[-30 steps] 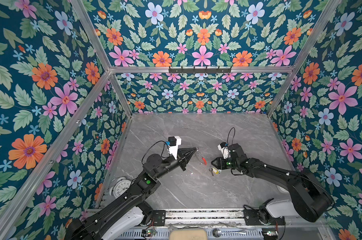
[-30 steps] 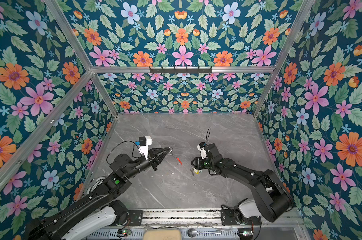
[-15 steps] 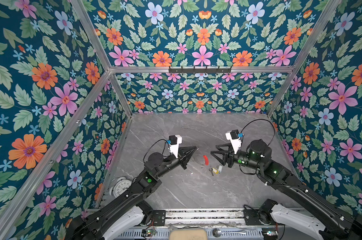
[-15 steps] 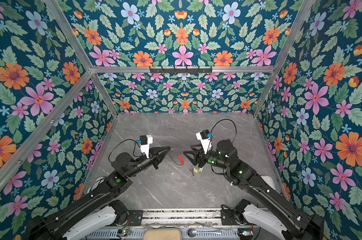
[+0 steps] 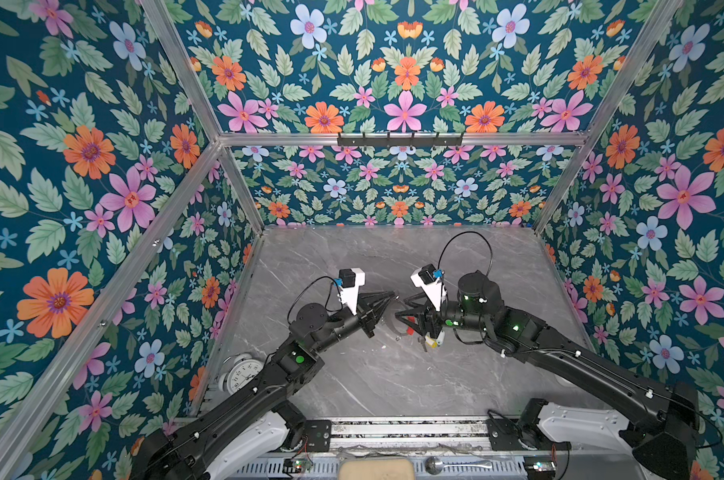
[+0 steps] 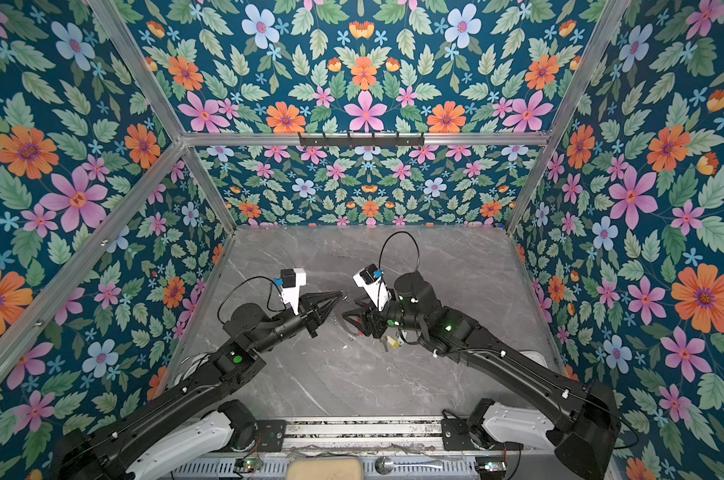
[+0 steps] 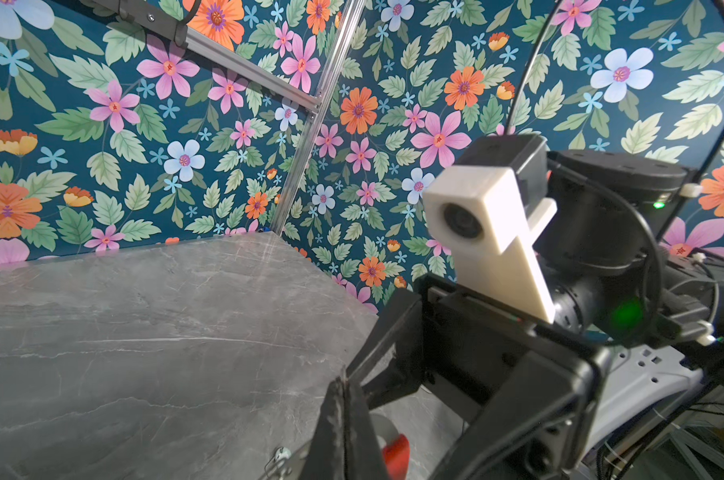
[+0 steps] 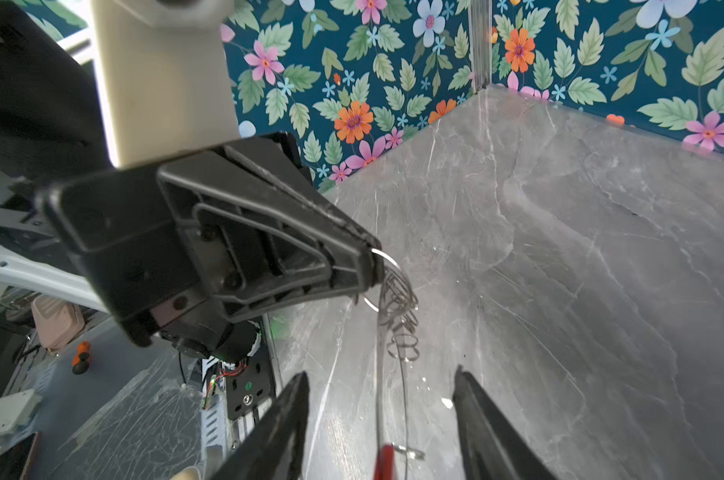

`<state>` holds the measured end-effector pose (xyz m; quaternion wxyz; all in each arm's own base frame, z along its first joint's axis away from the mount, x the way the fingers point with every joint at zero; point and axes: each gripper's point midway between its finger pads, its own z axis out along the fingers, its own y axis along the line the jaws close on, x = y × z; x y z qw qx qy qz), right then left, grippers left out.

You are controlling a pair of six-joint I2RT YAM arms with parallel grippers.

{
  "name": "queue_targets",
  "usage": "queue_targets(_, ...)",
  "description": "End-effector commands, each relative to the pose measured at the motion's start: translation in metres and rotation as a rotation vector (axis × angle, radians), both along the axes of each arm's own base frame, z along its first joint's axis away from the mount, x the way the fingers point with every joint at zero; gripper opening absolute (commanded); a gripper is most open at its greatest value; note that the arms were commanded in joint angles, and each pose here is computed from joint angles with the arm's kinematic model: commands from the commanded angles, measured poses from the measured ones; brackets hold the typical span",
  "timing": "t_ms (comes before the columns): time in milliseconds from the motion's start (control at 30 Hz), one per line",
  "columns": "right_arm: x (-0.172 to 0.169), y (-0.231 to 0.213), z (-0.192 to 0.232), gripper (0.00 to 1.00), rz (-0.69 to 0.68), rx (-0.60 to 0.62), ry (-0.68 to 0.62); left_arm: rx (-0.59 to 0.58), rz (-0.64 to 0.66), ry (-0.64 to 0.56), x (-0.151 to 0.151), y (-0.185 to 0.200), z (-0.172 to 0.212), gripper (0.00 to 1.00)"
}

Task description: Remove the keys from the keyring

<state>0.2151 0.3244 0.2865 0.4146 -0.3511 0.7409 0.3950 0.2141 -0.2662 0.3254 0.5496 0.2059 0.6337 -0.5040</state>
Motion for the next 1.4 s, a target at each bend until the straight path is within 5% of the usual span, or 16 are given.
queue_targets(0,0.003,0.003,-0.001,0.39,-0.001,-0.007,-0.011,-0.023,-0.001,-0.032,-0.002,0.002,0.011,0.00)
queue_targets(267,0.004,0.008,-0.010,0.00,0.028,0.001,0.034,-0.010,0.026,-0.018,0.000,0.005,0.007,0.04)
queue_targets(400,0.005,0.012,-0.017,0.00,0.066,0.020,0.099,-0.015,0.064,-0.022,0.002,0.012,0.011,0.46)
queue_targets(433,0.005,0.012,-0.019,0.00,0.076,0.028,0.120,-0.017,0.075,-0.026,0.002,0.014,0.012,0.62)
queue_targets(467,0.005,0.014,-0.024,0.00,0.091,0.030,0.149,-0.018,0.079,-0.033,0.001,0.016,0.014,0.99)
queue_targets(800,0.009,0.033,-0.125,0.00,0.188,-0.046,0.539,-0.066,0.095,-0.121,-0.013,0.031,0.039,1.00)
queue_targets(1167,0.036,0.033,-0.209,0.01,0.032,-0.186,0.620,-0.060,0.083,-0.102,-0.012,0.028,0.032,1.00)
queue_targets(1367,0.055,0.018,-0.226,0.41,-0.108,-0.276,0.582,-0.053,0.077,-0.091,-0.012,0.027,0.027,1.00)
